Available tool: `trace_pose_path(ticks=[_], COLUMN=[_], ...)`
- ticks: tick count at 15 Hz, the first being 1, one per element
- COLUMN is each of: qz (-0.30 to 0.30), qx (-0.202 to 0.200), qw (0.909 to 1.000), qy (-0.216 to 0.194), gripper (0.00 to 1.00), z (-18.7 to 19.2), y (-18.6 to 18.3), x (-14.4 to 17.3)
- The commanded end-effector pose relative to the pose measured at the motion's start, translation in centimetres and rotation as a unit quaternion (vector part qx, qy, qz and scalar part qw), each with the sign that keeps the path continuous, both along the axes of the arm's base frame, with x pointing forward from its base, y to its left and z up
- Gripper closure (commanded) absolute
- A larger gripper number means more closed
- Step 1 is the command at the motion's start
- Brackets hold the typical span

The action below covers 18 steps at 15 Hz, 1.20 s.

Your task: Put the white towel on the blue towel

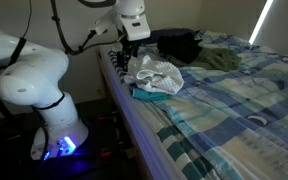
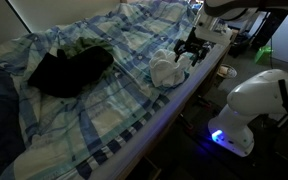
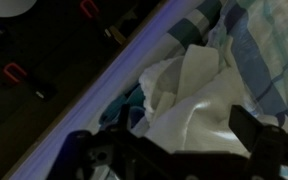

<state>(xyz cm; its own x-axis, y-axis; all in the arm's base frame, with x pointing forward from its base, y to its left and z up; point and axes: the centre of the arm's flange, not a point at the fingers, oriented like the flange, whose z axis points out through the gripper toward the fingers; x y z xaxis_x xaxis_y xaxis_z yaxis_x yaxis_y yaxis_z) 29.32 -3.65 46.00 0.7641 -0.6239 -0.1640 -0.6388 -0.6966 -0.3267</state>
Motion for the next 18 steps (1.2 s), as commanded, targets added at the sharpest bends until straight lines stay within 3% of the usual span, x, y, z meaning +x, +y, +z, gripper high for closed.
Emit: trace_pose_path(ticks=[1, 8, 18], qz=[0.02, 0.045, 0.039], qx=[-0.009, -0.013, -0.009], qw=[0.9993, 0.9961, 0.9967], qy=[-0.029, -0.075, -0.07], gripper=[0.0, 0.0, 0.0], z=[1.5, 4.6, 4.5], y=[0.5, 0.9, 1.1], x=[1.7, 2.7, 2.0])
